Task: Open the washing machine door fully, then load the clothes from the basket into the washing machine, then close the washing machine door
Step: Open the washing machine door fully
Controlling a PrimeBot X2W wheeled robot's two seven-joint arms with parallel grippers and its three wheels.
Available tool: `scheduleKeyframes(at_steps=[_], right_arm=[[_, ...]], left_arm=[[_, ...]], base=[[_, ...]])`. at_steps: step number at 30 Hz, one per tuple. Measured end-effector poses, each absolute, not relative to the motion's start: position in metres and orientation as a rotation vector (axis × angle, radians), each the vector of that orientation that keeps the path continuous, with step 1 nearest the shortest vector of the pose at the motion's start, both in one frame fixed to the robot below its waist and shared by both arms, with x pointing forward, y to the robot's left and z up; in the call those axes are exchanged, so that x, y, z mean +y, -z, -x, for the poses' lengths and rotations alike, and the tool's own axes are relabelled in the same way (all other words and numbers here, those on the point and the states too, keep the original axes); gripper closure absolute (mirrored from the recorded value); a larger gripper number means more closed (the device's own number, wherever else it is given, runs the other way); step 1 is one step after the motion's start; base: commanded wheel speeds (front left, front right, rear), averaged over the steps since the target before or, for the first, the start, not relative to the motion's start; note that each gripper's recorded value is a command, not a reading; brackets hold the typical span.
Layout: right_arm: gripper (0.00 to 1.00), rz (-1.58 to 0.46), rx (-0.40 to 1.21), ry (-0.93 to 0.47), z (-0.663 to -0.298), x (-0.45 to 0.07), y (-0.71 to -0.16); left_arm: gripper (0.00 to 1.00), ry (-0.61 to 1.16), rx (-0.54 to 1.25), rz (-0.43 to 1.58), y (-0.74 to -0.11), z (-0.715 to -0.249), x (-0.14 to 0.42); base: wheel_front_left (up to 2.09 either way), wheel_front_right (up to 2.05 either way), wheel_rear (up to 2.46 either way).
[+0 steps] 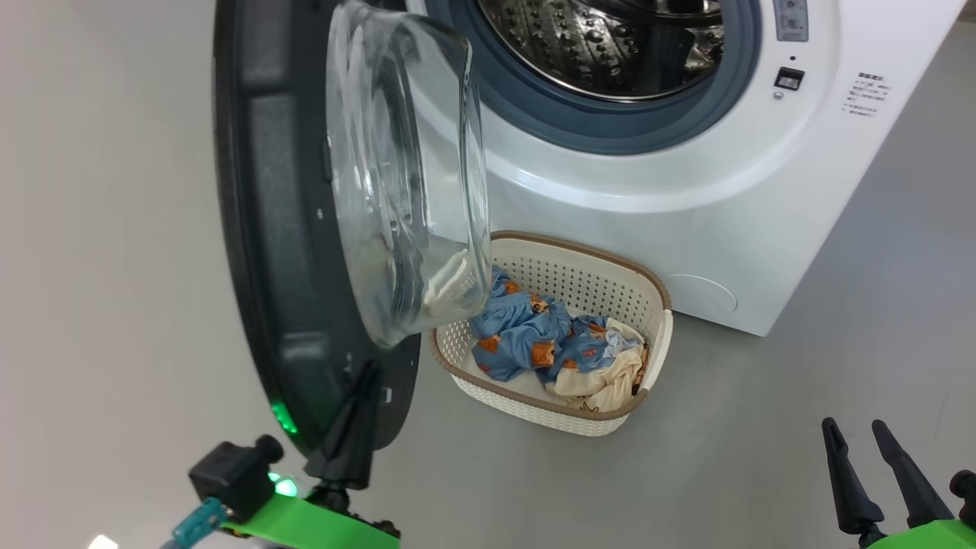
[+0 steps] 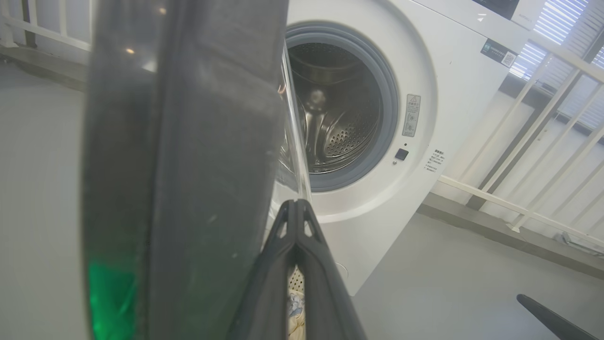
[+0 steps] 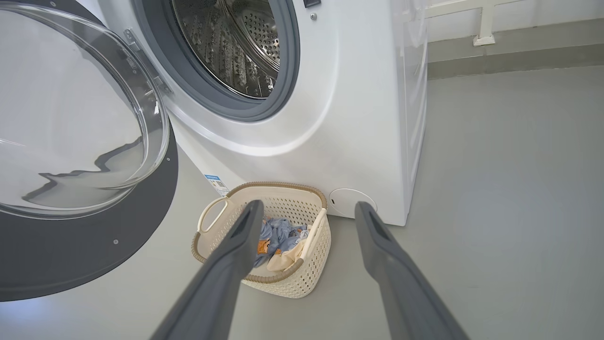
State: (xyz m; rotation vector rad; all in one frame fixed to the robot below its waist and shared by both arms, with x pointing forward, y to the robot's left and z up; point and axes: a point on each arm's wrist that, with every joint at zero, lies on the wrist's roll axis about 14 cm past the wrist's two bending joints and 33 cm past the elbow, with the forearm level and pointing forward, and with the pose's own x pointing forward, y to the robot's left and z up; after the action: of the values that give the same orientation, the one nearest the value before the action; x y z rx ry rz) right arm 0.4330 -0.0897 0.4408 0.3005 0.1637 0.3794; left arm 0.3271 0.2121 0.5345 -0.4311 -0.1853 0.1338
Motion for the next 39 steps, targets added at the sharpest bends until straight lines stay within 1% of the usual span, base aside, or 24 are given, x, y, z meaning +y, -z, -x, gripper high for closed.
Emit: scheduleKeyframes(at_steps=[12, 18, 30, 39], right_arm=[[0.0, -0.305, 0.165, -0.413, -0.434, -0.077, -0.442], [0.0, -0.307, 0.165, -0.4, -0.432, -0.081, -0.441], [0.0, -0.31, 0.177, -0.382, -0.432, -0.088, -0.435], [0.0, -0.308, 0.194, -0.37, -0.434, -0.093, -0.427]], left_arm=[[1.0, -0.306, -0.194, 0.364, -0.53, -0.312, 0.267], [1.0, -0.408, -0.2, 0.339, -0.527, -0.305, 0.302], [1.0, -0.587, -0.268, 0.294, -0.542, -0.298, 0.369], [1.0, -0.664, -0.251, 0.266, -0.54, -0.304, 0.404]], base=[[0.0, 0.0, 0.0], [0.0, 0.0, 0.0], [0.0, 0.0, 0.0], [0.0, 0.0, 0.0]])
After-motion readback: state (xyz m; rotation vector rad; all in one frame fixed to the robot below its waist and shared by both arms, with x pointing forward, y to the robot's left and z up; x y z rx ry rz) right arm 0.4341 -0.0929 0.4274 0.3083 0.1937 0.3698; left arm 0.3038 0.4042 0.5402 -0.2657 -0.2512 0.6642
